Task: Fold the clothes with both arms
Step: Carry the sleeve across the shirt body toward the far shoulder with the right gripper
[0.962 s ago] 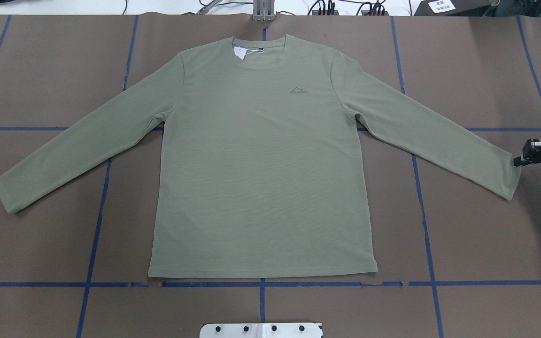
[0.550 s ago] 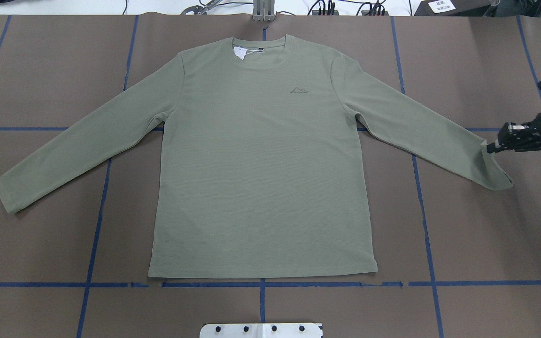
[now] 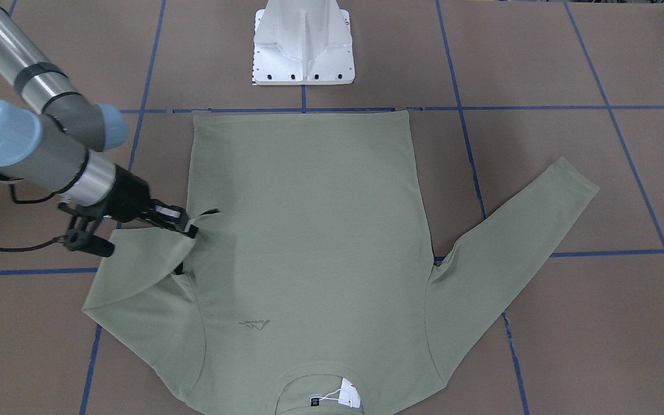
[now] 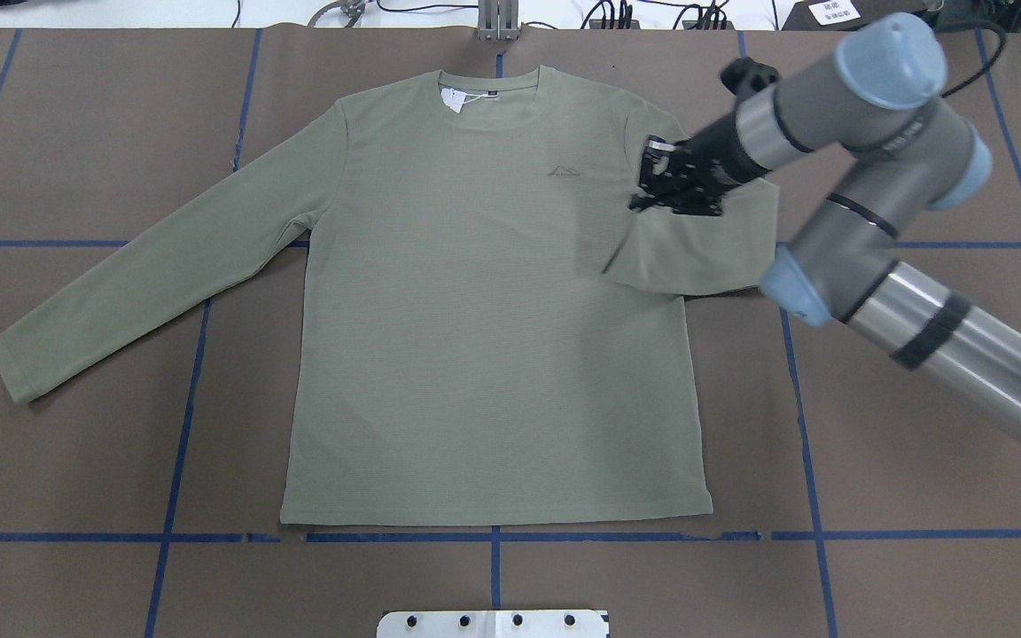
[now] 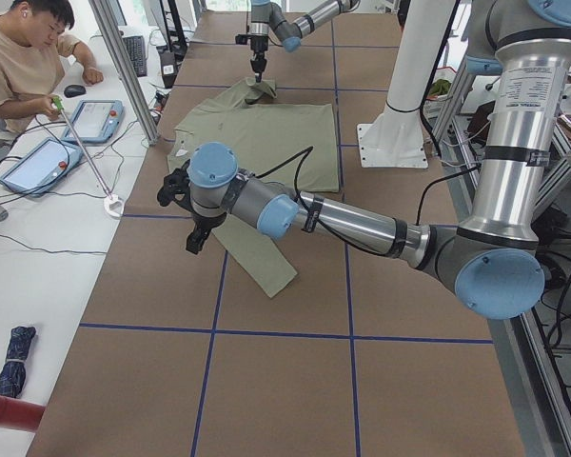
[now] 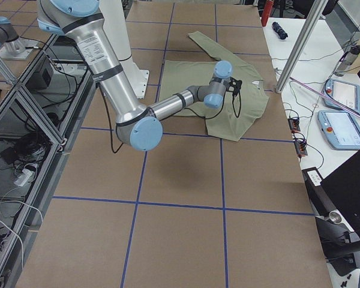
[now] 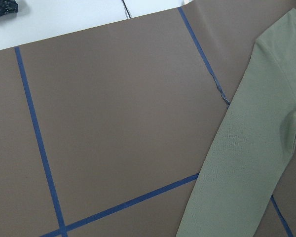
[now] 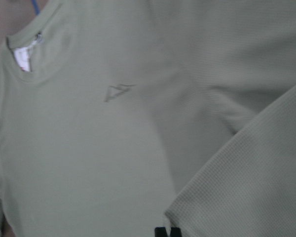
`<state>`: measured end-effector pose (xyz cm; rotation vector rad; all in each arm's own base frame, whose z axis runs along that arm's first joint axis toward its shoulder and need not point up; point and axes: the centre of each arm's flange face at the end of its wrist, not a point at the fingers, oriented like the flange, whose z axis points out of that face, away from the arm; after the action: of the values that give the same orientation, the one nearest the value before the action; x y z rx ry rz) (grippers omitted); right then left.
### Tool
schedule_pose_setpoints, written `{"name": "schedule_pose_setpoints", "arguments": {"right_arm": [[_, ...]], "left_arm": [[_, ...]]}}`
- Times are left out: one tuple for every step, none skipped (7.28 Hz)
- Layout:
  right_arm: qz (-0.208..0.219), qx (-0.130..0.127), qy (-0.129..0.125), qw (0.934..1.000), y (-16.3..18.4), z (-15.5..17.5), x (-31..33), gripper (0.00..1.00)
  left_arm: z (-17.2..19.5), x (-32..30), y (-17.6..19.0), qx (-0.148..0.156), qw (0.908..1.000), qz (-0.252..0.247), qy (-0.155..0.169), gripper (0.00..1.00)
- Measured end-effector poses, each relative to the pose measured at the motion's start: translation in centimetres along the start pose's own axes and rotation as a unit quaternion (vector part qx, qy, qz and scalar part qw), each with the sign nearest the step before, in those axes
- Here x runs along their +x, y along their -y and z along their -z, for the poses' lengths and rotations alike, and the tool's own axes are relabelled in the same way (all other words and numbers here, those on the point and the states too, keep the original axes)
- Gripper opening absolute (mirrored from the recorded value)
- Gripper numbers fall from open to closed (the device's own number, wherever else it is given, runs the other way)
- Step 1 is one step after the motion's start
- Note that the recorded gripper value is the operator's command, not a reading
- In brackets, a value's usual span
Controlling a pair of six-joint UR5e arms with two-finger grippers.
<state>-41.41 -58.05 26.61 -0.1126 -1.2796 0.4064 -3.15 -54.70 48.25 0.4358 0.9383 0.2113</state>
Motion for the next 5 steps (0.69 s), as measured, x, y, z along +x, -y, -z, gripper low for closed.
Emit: {"name": "schedule_pose_setpoints", "arguments": {"right_arm": [[-0.007,0.021,-0.002,0.9998,-2.2,-2.4,-8.8,0.00],[-0.002,0.037,-0.002,0.9993,-4.8,-5.3,-15.7,0.00],[0.010,0.051,0.004,0.9986,-7.8,-8.2,-20.0,0.00],[0.021,0.062,0.013,0.9978,-10.6,-10.5,-22.8,0.00],[0.029,0.070,0.016,0.9970,-12.9,-12.5,-24.7,0.02]], "left_arm": [[0.0,0.0,0.0,0.000,1.0000,0.000,0.000,1.00],[-0.1,-0.1,0.0,-0.001,1.0000,0.001,0.000,1.00],[-0.2,-0.3,-0.1,-0.002,1.0000,0.002,0.000,1.00],[-0.3,-0.3,-0.1,-0.003,1.0000,0.002,0.000,1.00],[-0.2,-0.3,-0.1,-0.002,1.0000,0.001,0.000,1.00]]}}
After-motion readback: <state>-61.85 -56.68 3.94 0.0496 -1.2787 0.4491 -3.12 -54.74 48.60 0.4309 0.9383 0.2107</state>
